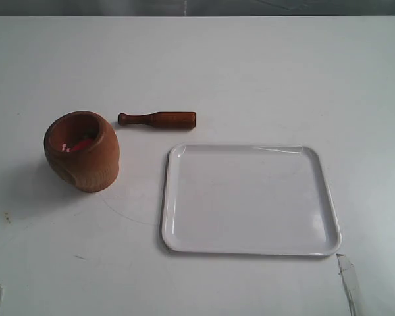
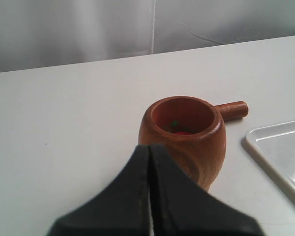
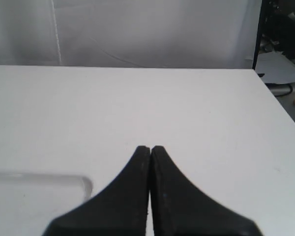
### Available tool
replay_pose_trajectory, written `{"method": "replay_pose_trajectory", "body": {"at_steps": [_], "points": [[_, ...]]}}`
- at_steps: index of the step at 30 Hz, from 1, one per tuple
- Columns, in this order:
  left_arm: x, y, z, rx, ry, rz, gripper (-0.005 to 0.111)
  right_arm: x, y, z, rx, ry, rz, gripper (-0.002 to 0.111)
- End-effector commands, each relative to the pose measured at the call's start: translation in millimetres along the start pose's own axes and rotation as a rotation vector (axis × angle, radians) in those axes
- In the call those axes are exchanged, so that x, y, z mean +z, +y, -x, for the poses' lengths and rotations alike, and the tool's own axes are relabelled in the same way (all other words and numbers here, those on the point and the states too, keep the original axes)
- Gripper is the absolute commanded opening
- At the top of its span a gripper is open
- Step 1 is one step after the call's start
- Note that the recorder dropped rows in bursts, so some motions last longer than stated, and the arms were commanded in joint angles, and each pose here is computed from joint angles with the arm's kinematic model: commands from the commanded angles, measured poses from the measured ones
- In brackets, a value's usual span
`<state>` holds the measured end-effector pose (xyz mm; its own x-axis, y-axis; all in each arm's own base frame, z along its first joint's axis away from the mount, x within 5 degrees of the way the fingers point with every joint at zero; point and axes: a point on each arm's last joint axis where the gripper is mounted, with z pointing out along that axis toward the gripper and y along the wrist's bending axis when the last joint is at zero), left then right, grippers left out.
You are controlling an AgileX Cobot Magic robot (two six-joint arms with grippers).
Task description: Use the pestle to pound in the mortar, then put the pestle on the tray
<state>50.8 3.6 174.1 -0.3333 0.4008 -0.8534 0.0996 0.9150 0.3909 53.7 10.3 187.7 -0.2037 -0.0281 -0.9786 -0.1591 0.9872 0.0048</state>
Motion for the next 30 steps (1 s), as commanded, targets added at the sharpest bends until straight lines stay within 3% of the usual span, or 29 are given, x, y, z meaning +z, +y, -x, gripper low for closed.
{"method": "replay_pose_trajectory", "body": {"at_steps": [1,10,15,30], "points": [[0.0,-0.6,0.4,-0.012,-0.007,-0.008,0.000,-0.5,-0.4,9.5,0.062,-0.117,0.000,0.000],[0.0,-0.6,0.4,-0.012,-0.007,-0.008,0.000,-5.1,-5.3,28.9,0.250,-0.341,-0.016,0.000],[0.0,-0.6,0.4,-0.012,-0.007,-0.008,0.000,-5.8,-6.8,30.6,0.377,-0.366,-0.008,0.000],[0.0,-0.6,0.4,-0.012,-0.007,-0.008,0.000,-5.7,-6.5,30.3,0.292,-0.360,-0.020,0.000]]}}
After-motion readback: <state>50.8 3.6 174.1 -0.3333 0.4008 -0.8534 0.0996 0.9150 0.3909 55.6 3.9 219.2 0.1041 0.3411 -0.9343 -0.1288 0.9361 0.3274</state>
